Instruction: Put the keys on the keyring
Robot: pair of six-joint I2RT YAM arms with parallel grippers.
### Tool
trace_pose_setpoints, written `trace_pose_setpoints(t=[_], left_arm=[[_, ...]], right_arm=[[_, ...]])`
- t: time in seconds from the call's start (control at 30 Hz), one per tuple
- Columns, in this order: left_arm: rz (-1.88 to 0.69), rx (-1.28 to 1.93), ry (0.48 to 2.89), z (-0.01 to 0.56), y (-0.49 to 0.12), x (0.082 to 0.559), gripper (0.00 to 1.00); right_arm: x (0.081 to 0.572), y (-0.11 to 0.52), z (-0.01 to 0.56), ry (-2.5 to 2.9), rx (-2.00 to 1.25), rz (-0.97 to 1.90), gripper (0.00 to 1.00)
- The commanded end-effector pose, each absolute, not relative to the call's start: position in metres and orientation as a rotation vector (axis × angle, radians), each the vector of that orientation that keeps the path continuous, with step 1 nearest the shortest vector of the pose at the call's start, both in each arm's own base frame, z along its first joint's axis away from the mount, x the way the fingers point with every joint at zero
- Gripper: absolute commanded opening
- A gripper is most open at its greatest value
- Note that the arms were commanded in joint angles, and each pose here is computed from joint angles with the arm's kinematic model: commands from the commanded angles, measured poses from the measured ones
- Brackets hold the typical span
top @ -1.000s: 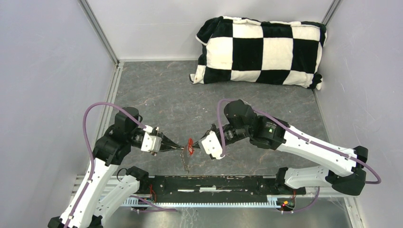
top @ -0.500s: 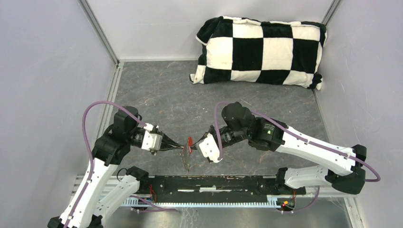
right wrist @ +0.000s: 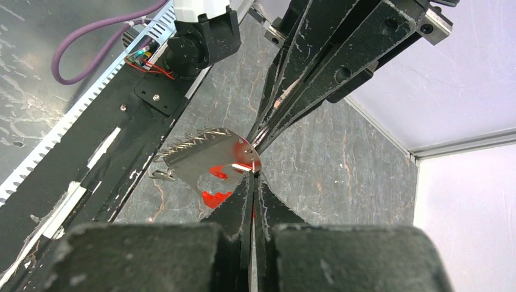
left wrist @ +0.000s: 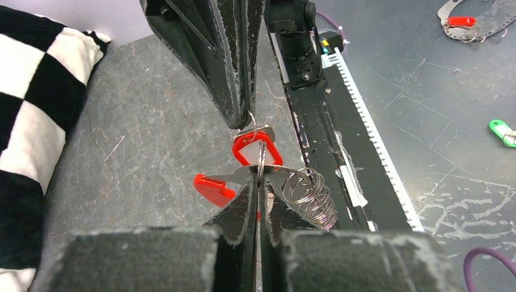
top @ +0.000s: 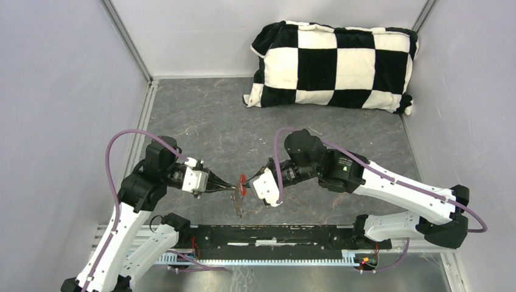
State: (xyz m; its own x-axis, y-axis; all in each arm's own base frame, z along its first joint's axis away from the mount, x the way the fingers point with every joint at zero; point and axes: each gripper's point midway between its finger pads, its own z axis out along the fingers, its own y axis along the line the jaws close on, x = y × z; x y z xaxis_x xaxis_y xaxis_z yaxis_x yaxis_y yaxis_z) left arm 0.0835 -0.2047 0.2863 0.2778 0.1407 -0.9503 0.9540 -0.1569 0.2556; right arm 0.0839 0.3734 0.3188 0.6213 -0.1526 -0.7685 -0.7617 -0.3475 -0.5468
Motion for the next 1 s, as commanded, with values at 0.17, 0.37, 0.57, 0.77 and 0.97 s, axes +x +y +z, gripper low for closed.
trace_pose_setpoints(t=[0.17,0.37,0.57,0.77,0.97], left_arm=[[-1.038,1.536,1.021,0.3036,-0.2058,0.0787,0.02],[-1.042,1.532,1.037,0.3030,-0.2060,0.0799,0.02],[-1.039,1.530,1.042,0.3029,-0.2057,0.0803,0.02],[-1.037,1.530,1.041,0.3031,-0.2056,0.0800,0.02],[-1.033,1.530,1.041,0.3031,-0.2054,0.0802,0.02]], right_arm=[[0.0789,0.3789,0.3447,0.655,-1.806,0.759,0.00],[0.0760,0.3818,0.3451,0.648,-1.808,0.767,0.00],[0.0749,0.3830,0.3450,0.644,-1.810,0.762,0.00],[0.0765,0.3846,0.3448,0.651,-1.810,0.749,0.00],[0.0803,0.3845,0.3474,0.664,-1.800,0.727,0.00]])
